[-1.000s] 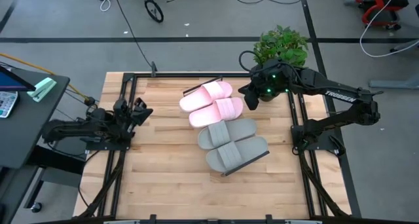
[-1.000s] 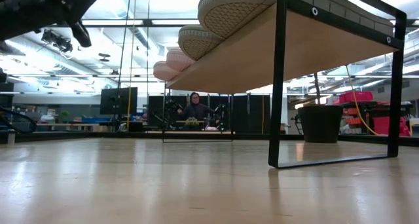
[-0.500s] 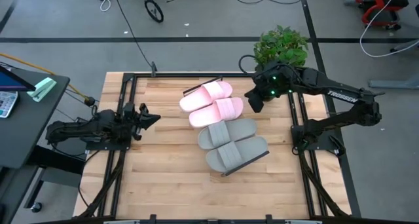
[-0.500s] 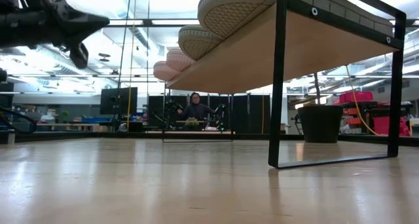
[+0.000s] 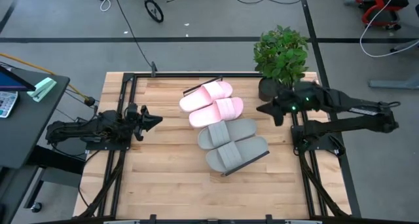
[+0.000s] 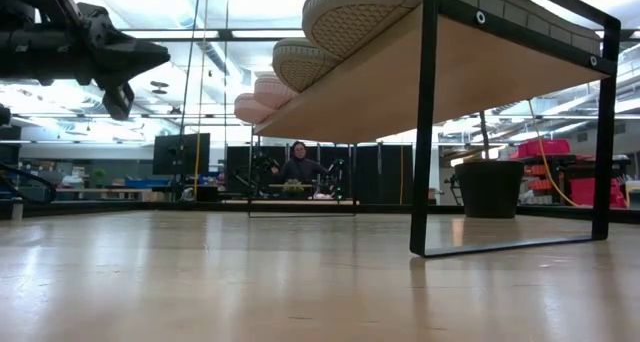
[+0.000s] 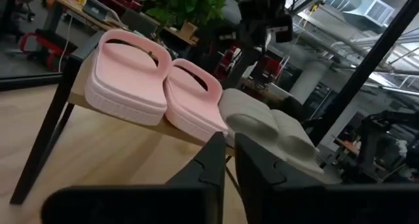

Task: Pick and place slides into the shelf
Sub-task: Return to Home Position

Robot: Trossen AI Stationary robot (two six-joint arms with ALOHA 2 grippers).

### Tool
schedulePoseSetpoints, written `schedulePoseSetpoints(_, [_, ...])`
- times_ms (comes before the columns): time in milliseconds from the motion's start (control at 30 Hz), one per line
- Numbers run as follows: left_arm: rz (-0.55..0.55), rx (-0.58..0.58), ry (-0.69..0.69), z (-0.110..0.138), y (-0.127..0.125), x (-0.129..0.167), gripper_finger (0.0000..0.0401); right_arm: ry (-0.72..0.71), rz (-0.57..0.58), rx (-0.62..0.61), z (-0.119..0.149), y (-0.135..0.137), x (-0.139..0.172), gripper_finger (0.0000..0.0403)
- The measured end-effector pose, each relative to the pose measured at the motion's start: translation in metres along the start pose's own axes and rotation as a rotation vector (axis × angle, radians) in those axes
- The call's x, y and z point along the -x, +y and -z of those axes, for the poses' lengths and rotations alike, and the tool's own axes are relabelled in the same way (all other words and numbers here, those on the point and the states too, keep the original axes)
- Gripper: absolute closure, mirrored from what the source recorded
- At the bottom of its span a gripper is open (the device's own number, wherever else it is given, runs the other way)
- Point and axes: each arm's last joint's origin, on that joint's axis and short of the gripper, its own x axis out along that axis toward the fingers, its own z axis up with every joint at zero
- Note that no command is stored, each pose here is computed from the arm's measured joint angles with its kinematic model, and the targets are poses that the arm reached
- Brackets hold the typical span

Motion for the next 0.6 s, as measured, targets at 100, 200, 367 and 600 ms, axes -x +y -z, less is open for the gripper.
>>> schedulePoseSetpoints(100, [0.0,0.0,0.0,0.0,0.0,0.0,0.0352,0.006,-0.067,0.005,0.023,-0.006,0.002,0.0403])
schedulePoseSetpoints(200, [0.0,0.0,0.0,0.0,0.0,0.0,0.0344,0.035,-0.066,0.032,0.046,-0.015,0.003,0.0403])
schedulePoseSetpoints(367, [0.0,0.0,0.0,0.0,0.0,0.0,0.0337,-0.008,-0.045,0.111,0.069,-0.03,0.012,0.0403])
schedulePoseSetpoints(600, [0.0,0.0,0.0,0.0,0.0,0.0,0.0338,-0.111,-0.052,0.203,0.089,-0.05,0.027,0.0403])
